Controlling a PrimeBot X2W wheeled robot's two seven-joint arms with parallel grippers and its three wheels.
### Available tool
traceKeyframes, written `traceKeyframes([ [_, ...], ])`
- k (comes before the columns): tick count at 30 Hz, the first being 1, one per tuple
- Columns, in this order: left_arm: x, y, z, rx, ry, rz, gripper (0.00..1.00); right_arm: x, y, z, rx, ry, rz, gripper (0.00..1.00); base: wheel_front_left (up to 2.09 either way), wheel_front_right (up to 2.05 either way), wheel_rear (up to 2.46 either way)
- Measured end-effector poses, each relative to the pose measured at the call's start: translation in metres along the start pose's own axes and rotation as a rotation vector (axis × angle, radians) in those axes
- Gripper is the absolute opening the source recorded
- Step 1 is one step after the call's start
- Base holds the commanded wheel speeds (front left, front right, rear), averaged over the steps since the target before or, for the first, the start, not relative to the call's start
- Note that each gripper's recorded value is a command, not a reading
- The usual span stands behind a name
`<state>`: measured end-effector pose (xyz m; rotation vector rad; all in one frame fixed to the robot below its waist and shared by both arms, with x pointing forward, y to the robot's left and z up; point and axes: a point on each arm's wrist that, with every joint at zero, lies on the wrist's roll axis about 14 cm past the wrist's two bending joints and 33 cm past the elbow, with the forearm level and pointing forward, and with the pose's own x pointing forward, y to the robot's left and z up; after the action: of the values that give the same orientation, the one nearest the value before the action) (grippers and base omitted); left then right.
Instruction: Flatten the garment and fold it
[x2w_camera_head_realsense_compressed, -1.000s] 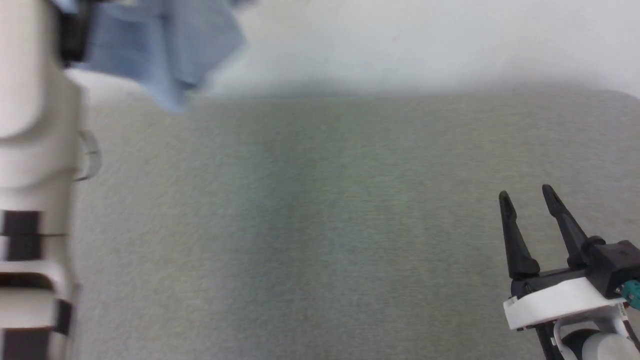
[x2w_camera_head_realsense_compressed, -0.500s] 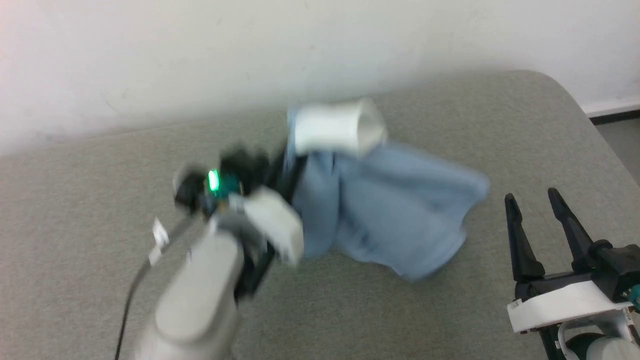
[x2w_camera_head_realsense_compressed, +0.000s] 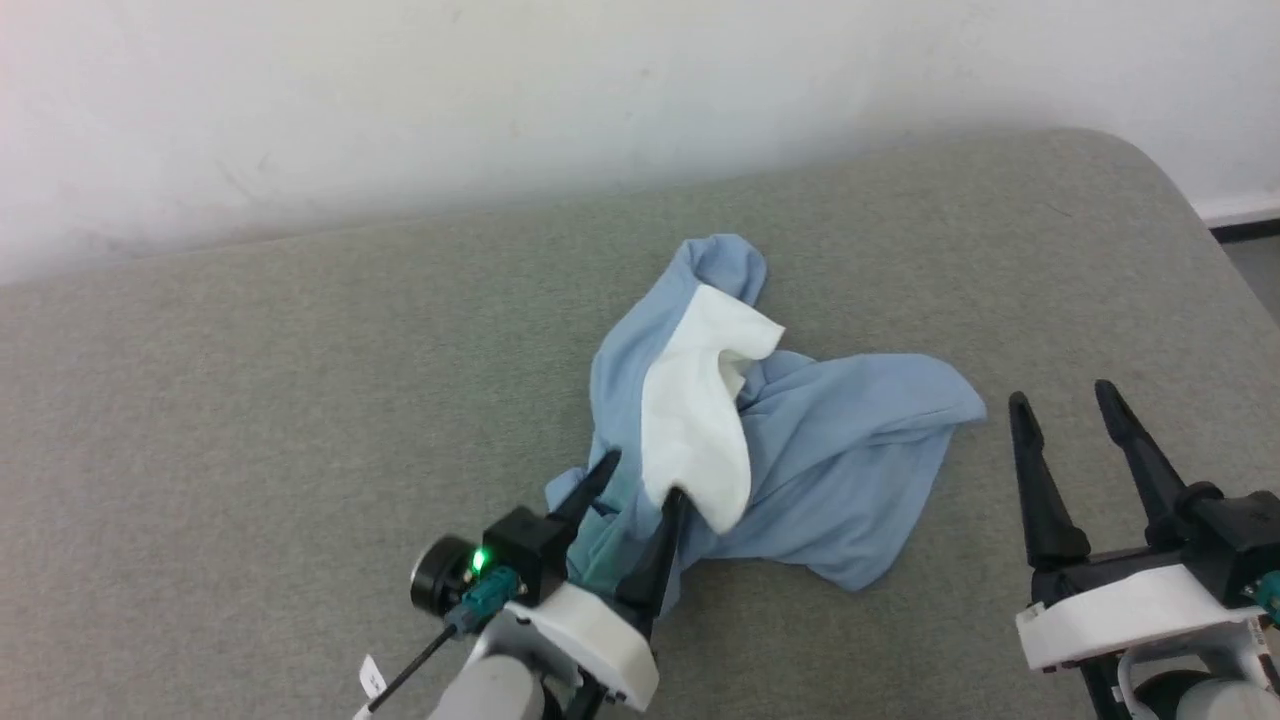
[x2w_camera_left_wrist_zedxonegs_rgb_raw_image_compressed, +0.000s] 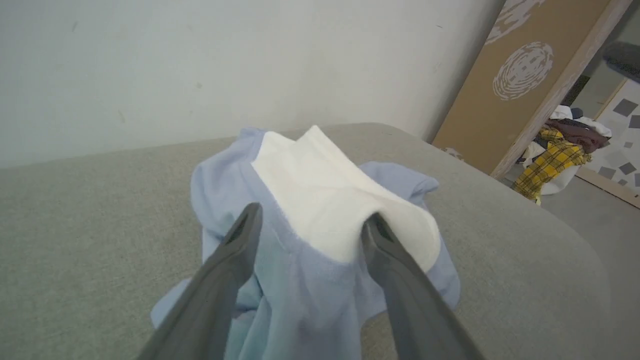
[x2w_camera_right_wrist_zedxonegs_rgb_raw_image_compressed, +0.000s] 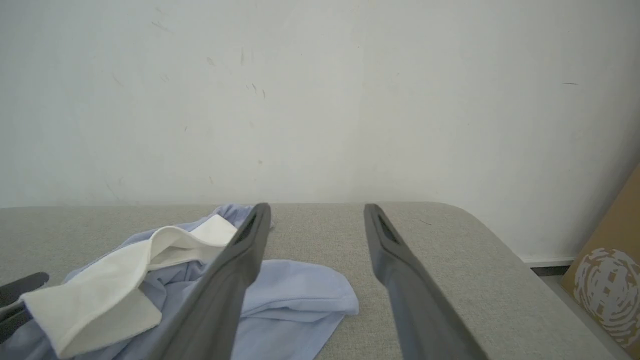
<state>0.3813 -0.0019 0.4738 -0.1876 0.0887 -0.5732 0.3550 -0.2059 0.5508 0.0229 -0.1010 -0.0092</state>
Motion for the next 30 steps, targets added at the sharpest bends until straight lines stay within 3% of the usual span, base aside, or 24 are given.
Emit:
traceKeyframes([
  [4, 0.001, 0.006, 0.057, 0.058, -0.177, 0.026, 1.0, 0.004, 0.008, 0.0, 0.001, 0.003, 0.027, 1.0, 0.0, 0.0, 0.0],
  [10, -0.024, 0.057, 0.116, 0.14, -0.348, 0.233, 1.0, 0.005, 0.017, 0.001, 0.004, 0.002, 0.055, 1.0, 0.0, 0.0, 0.0],
  [16, -0.08, 0.121, 0.113, 0.18, -0.334, 0.506, 1.0, -0.001, 0.021, 0.004, 0.006, -0.004, 0.069, 1.0, 0.0, 0.0, 0.0],
  [20, -0.117, 0.147, 0.099, 0.186, -0.284, 0.627, 1.0, -0.002, 0.027, 0.005, 0.008, -0.006, 0.085, 1.0, 0.0, 0.0, 0.0],
  [25, -0.134, 0.159, 0.082, 0.16, -0.182, 0.666, 1.0, -0.001, 0.034, 0.005, 0.01, -0.002, 0.108, 1.0, 0.0, 0.0, 0.0],
  [30, -0.109, 0.145, 0.06, 0.105, -0.02, 0.532, 1.0, 0.005, 0.04, -0.001, 0.01, 0.019, 0.125, 1.0, 0.0, 0.0, 0.0],
])
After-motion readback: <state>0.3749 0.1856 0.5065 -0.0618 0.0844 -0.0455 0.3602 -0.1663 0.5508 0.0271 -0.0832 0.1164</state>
